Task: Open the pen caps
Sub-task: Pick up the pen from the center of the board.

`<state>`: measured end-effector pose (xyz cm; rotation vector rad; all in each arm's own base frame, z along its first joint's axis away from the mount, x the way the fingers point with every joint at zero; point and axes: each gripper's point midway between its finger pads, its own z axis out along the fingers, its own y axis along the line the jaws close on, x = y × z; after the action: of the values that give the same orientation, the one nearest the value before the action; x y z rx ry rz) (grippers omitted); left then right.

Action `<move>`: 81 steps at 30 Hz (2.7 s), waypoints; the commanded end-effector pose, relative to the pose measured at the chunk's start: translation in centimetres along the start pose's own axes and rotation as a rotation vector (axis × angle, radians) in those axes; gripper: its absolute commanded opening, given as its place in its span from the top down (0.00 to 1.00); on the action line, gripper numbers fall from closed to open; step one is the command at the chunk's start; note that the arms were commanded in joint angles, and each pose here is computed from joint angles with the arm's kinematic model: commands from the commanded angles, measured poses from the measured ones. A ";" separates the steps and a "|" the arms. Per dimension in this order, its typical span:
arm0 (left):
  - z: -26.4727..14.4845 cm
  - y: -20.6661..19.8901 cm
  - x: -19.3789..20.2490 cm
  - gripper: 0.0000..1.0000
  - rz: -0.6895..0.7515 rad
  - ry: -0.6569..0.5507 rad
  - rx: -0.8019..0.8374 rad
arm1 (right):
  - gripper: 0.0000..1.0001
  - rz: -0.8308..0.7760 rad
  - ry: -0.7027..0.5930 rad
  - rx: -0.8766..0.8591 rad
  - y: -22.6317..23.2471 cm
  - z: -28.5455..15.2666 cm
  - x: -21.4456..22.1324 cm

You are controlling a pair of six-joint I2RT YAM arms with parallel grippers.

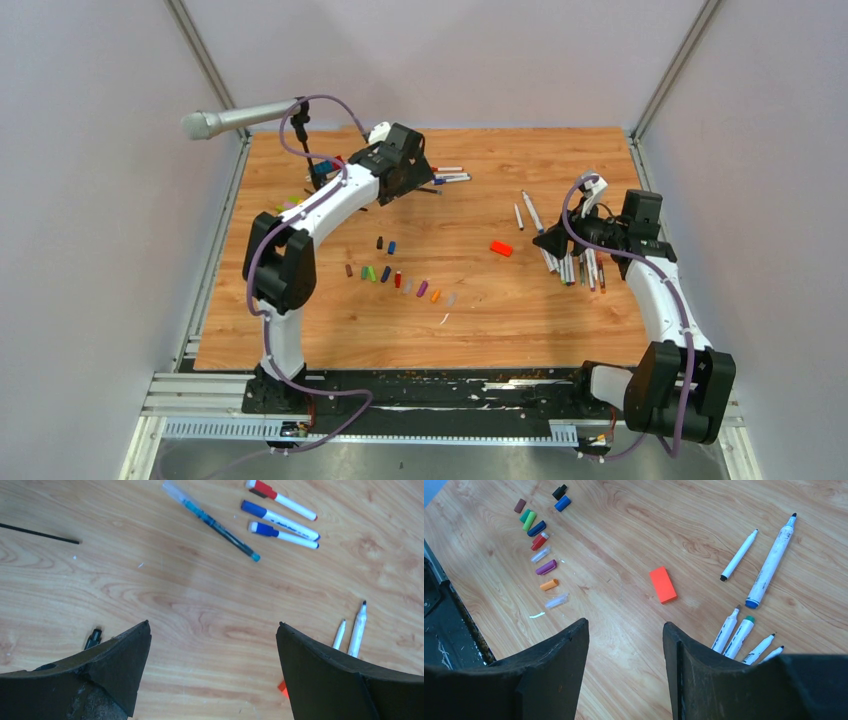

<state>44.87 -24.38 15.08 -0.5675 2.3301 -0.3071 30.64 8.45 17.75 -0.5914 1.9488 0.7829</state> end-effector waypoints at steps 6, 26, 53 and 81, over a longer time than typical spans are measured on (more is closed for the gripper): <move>4.1 -0.8 -2.2 0.12 -0.129 -0.041 -0.112 | 0.43 -0.051 -0.029 -0.020 0.1 -0.4 -1.8; 4.8 1.5 -1.3 0.19 -0.141 -0.101 -0.101 | 0.43 -0.058 -0.025 -0.011 0.0 -0.5 -2.0; 5.6 -2.4 2.9 0.43 -0.262 -0.003 -0.133 | 0.43 -0.062 -0.030 -0.011 0.1 -0.7 -2.1; 12.2 -4.7 -1.6 0.91 -0.369 -0.068 0.141 | 0.44 -0.059 -0.029 -0.007 0.0 -0.6 -2.0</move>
<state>53.60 -27.04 4.81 -1.0384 2.2141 -0.4171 30.63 8.24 18.01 -0.5940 1.9590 0.7822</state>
